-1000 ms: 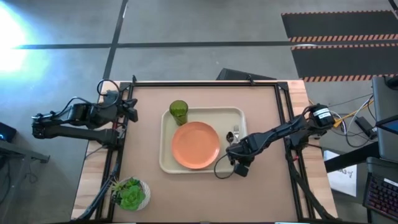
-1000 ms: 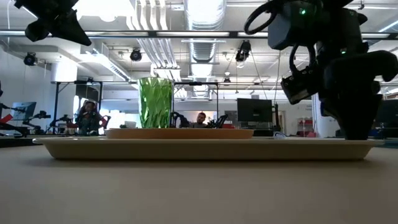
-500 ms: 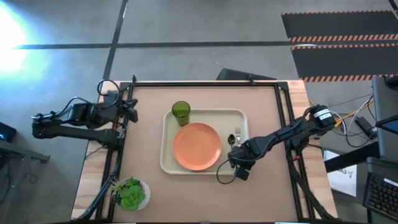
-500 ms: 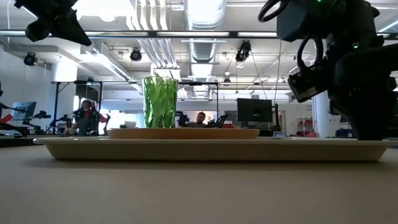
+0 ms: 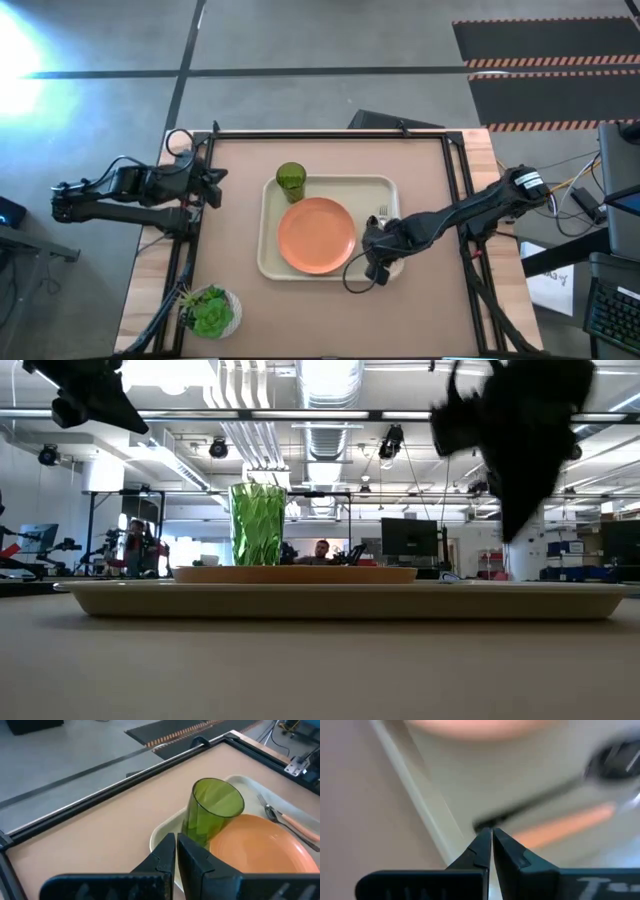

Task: Pick and place plate/cup/fork/spoon on tray
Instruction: Adjust the silverware on the white serving tray

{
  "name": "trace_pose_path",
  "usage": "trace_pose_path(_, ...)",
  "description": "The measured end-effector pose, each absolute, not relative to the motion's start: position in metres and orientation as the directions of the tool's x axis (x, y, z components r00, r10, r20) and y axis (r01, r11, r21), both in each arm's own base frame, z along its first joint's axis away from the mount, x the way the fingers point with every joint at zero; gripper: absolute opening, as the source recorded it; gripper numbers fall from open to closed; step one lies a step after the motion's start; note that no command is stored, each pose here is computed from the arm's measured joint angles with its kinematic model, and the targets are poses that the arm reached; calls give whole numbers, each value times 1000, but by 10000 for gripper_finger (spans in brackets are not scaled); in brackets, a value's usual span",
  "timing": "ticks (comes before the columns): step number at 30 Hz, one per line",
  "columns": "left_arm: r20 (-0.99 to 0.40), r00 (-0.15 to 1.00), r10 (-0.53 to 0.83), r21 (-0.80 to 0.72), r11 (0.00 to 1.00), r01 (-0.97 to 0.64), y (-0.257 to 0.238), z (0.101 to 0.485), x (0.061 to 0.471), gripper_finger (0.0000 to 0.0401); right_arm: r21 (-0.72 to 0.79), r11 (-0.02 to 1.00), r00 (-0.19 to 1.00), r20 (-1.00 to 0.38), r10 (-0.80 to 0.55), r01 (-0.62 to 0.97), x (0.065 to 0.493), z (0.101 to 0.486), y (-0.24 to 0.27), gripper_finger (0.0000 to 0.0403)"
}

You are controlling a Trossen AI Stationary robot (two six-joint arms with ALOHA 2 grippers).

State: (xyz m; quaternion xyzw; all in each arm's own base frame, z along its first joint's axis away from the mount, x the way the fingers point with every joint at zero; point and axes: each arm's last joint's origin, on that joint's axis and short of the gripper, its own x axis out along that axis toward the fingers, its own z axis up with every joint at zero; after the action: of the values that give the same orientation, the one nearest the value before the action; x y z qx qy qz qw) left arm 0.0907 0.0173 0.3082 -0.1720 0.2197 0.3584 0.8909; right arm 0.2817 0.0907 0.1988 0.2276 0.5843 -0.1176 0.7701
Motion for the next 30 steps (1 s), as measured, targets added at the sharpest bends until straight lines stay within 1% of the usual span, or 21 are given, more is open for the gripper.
trace_pose_path(4, -527, 660, 536, -163, 698, -697, 17, 307, 90, 0, 185, 896, 462, -886, -25, 403, 297, 243, 91, 9)
trace_pose_path(6, -537, 678, 502, -184, 714, -675, 16, 306, 90, 0, 167, 923, 550, -833, -56, 346, 303, 270, 91, 9)
trace_pose_path(8, -545, 689, 478, -198, 725, -659, 15, 306, 91, 0, 135, 944, 622, -779, -87, 301, 306, 297, 90, 9)
trace_pose_path(10, -561, 679, 474, -173, 734, -656, 15, 305, 90, 0, 106, 952, 683, -720, -126, 288, 307, 324, 89, 9)
trace_pose_path(13, -574, 670, 471, -139, 750, -647, 15, 303, 88, 0, 42, 958, 741, -643, -191, 283, 302, 361, 85, 9)
trace_pose_path(15, -586, 660, 470, -129, 750, -649, 15, 301, 87, 0, 3, 971, 755, -630, -184, 239, 296, 380, 83, 9)
trace_pose_path(18, -597, 661, 455, -178, 728, -662, 14, 301, 86, 0, 5, 974, 769, -615, -177, 228, 286, 400, 81, 9)
trace_pose_path(20, -596, 663, 453, -208, 711, -672, 14, 301, 86, 0, 39, 970, 783, -598, -170, 240, 282, 409, 81, 9)
trace_pose_path(24, -601, 677, 426, -191, 745, -639, 13, 302, 85, 0, 39, 974, 792, -591, -157, 222, 278, 412, 80, 9)
trace_pose_path(27, -597, 683, 421, -195, 749, -633, 13, 302, 85, 0, 28, 976, 750, -644, -149, 218, 278, 394, 81, 9)
trace_pose_path(30, -593, 686, 421, -195, 752, -630, 13, 302, 84, 0, 24, 962, 686, -706, -175, 271, 281, 364, 80, 9)
